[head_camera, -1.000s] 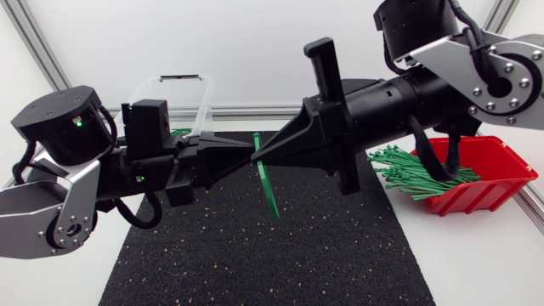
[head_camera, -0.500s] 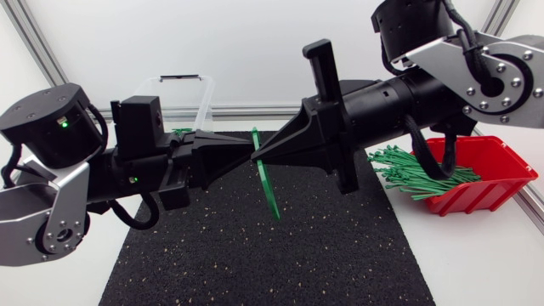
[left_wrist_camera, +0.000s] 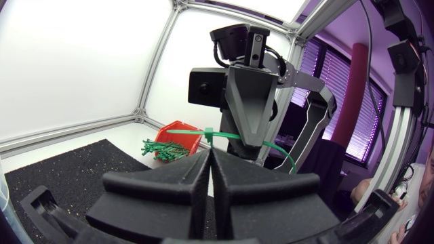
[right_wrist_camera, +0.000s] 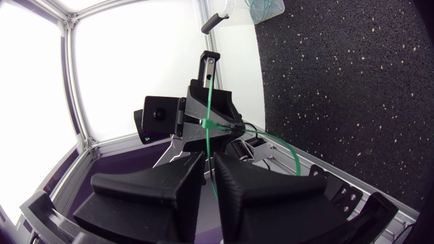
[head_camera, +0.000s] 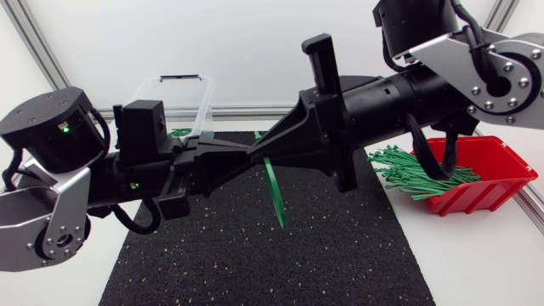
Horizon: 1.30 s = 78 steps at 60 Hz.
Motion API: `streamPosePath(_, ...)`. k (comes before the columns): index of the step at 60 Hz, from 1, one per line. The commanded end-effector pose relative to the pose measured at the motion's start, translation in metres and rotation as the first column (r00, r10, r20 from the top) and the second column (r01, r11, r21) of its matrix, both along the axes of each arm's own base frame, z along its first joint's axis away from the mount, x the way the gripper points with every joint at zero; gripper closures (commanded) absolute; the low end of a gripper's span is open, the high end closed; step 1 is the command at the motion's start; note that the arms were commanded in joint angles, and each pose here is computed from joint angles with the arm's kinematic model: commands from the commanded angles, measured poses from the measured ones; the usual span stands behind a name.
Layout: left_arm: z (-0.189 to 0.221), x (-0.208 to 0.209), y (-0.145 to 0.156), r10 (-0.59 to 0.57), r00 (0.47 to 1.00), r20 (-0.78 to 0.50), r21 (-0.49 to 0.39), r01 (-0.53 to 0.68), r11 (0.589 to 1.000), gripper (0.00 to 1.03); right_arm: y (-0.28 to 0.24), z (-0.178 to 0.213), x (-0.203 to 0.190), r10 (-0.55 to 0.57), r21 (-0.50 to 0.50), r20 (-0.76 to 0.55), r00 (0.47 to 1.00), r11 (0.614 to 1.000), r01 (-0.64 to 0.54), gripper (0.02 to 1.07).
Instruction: Take a green cable tie from the red box, thread the tail through the head to close it, then place it in the transparent bin on the left.
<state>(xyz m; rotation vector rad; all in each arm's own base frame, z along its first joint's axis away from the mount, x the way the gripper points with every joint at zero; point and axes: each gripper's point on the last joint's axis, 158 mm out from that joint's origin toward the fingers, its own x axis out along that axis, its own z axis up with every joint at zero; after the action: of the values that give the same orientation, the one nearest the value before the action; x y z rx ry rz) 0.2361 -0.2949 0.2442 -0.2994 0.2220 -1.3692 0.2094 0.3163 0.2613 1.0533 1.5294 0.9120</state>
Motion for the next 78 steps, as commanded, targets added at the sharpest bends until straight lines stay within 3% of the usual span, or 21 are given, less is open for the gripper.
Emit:
streamPosePath(1,0.002,-0.004,0.002,-0.006,1.000,0.025,-0.005,0.006,1.000,1.00,-0.001,0.010,-0.004,-0.008,0.013,0.005,1.000,1.000,0.008,0.79)
streamPosePath(31,-0.006,0.002,0.003,0.003,1.000,0.014,0.008,-0.003,1.000,1.00,-0.022,0.038,0.011,-0.083,0.042,0.063,0.995,0.996,0.080,0.80)
streamPosePath(47,-0.001,-0.003,0.003,-0.006,1.000,0.021,0.001,0.006,1.000,1.00,-0.015,0.000,0.040,-0.096,0.001,-0.002,0.995,0.995,0.096,0.80)
streamPosePath(78,-0.001,-0.004,0.003,-0.008,1.000,0.021,0.000,0.008,1.000,1.00,0.004,0.000,0.034,-0.046,-0.005,-0.010,0.999,0.999,0.045,0.80)
